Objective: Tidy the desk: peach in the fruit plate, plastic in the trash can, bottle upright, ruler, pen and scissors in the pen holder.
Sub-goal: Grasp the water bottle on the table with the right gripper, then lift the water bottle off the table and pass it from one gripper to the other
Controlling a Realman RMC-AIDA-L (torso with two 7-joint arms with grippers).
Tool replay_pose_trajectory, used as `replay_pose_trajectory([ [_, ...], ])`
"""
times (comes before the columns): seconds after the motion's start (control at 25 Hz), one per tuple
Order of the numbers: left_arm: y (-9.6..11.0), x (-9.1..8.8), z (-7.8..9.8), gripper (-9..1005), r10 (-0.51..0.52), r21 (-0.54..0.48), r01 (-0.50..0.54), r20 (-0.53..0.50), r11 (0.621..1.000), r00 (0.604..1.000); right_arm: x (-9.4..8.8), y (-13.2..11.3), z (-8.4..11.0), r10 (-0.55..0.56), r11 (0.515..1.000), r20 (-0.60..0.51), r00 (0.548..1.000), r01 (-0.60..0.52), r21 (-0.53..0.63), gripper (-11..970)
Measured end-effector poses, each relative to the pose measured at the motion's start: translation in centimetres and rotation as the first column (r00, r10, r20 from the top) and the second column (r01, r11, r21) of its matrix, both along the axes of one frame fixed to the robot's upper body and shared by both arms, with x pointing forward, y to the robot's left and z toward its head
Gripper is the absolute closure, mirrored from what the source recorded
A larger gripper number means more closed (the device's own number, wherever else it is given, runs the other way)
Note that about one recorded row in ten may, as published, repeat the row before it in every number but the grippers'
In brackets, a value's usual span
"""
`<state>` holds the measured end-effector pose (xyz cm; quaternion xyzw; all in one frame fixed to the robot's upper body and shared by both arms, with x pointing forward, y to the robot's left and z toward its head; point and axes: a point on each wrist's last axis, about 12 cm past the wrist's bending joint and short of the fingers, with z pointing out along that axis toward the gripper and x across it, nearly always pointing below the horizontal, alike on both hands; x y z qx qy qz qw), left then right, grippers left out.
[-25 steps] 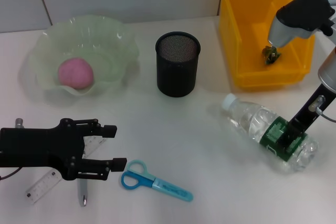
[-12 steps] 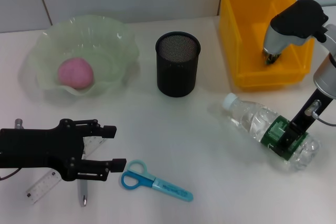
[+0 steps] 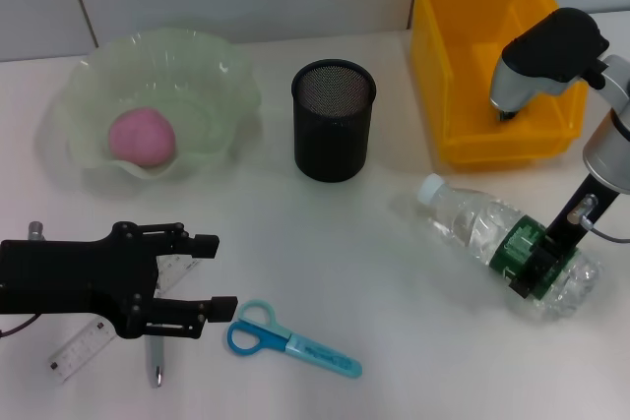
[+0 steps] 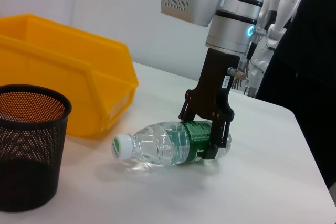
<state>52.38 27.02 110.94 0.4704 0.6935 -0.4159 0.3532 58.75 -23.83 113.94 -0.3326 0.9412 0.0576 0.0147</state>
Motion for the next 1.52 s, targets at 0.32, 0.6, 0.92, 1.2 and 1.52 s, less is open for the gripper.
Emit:
replay_pose_trajectory([
  [0.32,0.0,0.0,0.0,184,0.003,0.000,-0.003,0.000,1.000,1.000,0.0,0.1,0.0,0.006,1.000,0.002,1.000,-0.006,-0.005,162],
  [0.6,0.0,0.0,0.0,184,0.003,-0.002,-0.003,0.000,1.000,1.000,0.0,0.1,-0.1,0.006,1.000,-0.001,1.000,-0.006,-0.006,170],
  [0.92,0.0,0.0,0.0,183,0.004,-0.003,-0.004,0.000,1.000,1.000,-0.1,0.1,-0.2,0.008,1.000,-0.005,1.000,-0.008,-0.006,181],
  [1.2,0.0,-0.1,-0.1,184,0.006,-0.004,-0.006,0.000,1.000,1.000,-0.2,-0.1,-0.2,0.007,1.000,0.005,1.000,-0.007,0.003,186],
  [1.52,0.1,-0.1,0.0,183,0.011,-0.007,-0.011,0.001,1.000,1.000,-0.4,0.0,1.0,0.032,0.994,0.090,0.995,-0.041,0.105,187],
])
